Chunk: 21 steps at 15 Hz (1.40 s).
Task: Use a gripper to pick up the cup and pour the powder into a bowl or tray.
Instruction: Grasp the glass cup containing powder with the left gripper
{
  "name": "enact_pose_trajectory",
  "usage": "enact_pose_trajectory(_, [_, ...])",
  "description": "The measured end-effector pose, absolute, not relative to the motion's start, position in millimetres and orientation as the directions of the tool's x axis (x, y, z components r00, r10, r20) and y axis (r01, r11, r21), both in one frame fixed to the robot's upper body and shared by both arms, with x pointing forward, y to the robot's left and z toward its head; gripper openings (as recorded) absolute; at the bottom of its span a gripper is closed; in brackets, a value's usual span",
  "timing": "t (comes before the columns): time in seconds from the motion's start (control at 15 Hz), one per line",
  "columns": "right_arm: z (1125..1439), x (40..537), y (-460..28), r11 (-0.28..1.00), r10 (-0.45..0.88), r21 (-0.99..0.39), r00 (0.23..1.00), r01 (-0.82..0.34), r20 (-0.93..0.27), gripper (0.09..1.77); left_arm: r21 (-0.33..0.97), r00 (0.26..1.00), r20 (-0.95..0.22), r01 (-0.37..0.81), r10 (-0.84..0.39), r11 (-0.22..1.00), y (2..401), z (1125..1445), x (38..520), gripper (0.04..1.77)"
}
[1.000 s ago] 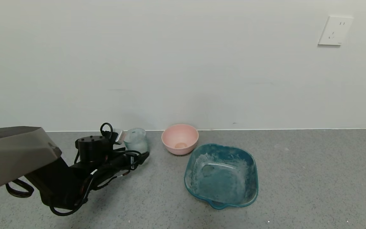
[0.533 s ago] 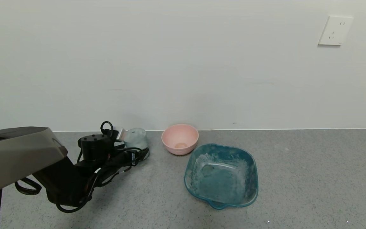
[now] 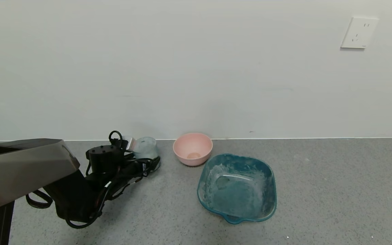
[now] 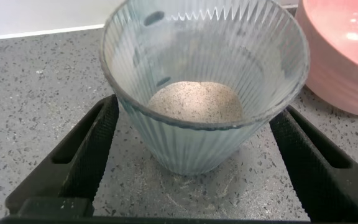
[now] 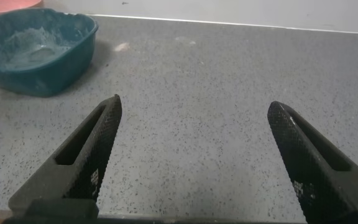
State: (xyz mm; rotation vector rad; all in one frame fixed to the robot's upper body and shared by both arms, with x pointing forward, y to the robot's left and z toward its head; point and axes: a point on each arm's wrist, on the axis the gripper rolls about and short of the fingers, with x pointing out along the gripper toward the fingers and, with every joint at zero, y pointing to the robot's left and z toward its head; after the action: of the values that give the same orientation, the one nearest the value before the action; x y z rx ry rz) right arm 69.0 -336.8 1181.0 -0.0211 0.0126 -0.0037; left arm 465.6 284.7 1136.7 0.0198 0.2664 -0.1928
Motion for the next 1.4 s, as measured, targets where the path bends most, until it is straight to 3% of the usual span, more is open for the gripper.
enact_pose_trajectory(0.4, [1181.1, 69.0, -336.8, 1.0, -0.003, -0.021, 1.0, 0.003, -0.012, 1.71, -0.024, 0.96, -0.204, 0.193, -0.194, 0.981, 282.4, 1132.4, 468.9, 1.72])
enact_pose_trajectory(1.4, [1181.1, 69.0, -336.8, 1.0, -0.003, -0.021, 1.0, 0.003, -0.012, 1.71, -0.042, 0.962, -0.205, 0.173, -0.178, 0.984, 282.3, 1118.6, 474.2, 1.72])
